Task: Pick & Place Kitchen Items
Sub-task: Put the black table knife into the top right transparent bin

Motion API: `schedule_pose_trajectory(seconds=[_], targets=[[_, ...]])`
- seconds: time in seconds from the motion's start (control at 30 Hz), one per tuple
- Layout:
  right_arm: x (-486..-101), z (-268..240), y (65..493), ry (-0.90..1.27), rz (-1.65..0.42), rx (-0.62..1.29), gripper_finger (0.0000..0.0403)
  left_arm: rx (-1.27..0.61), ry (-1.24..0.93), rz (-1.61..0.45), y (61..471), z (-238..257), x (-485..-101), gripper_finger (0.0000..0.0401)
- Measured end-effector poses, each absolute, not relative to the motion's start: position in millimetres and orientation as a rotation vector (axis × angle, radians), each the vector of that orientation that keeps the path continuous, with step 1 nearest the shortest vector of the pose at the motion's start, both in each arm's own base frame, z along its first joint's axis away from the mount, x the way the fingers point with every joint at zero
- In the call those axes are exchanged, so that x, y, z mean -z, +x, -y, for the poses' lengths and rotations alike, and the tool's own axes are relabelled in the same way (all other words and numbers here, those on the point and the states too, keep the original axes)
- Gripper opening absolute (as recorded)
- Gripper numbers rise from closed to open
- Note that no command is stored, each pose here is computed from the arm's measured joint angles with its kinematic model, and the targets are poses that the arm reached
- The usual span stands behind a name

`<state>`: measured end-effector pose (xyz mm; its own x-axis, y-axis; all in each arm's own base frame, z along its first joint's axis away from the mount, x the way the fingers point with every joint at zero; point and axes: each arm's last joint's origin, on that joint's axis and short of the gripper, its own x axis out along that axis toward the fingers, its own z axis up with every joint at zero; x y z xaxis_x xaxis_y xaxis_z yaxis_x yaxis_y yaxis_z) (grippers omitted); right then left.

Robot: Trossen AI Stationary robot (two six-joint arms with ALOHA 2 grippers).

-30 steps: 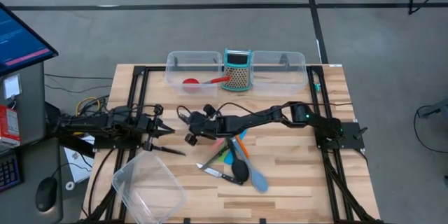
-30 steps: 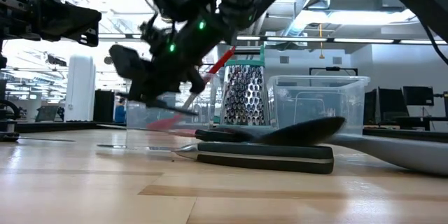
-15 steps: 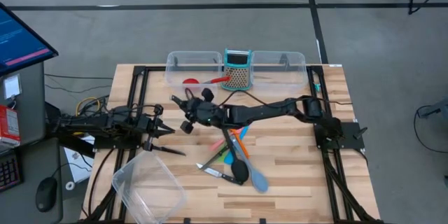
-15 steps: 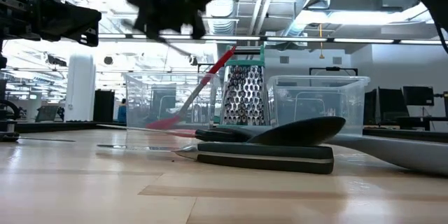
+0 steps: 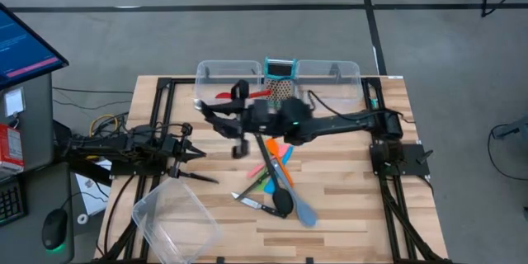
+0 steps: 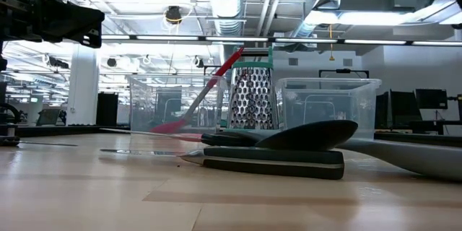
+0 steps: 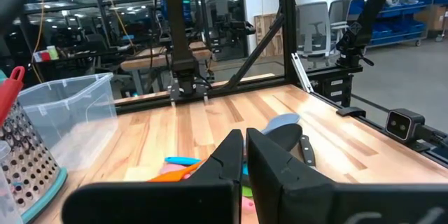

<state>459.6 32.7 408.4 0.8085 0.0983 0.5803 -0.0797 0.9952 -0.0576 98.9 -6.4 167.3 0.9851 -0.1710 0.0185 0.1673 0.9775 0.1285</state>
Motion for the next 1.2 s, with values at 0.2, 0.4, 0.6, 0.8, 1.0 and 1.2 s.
schedule_pose_trajectory(seconds=[0.2, 0.4, 0.6, 0.8, 1.0, 1.2], targets=[[-445.0, -41.3, 427.2, -0.100, 0.826, -0.428, 0.0083, 0.170, 0.127, 0.032, 98.9, 6.4, -167.5, 0.0003], [-456.6, -38.8, 418.0, -0.121, 0.765, -0.461, 0.0083, 0.170, 0.127, 0.033, 98.9, 6.4, -167.6, 0.0003], [-467.8, -7.7, 396.6, -0.159, 0.330, -0.094, 0.0083, 0.170, 0.127, 0.033, 98.9, 6.4, -167.6, 0.0003], [-493.4, 28.6, 322.7, -0.293, -0.007, 0.235, 0.0083, 0.168, 0.130, 0.073, 96.8, 6.4, -170.9, 0.0003], [-470.3, 77.0, 276.3, -0.262, -0.165, 0.405, 0.0083, 0.170, 0.130, 0.086, 96.7, 6.5, -172.1, 0.0003], [-412.6, 127.0, 231.9, -0.191, -0.319, 0.695, 0.0083, 0.169, 0.130, 0.086, 96.6, 6.5, -172.1, 0.0003]])
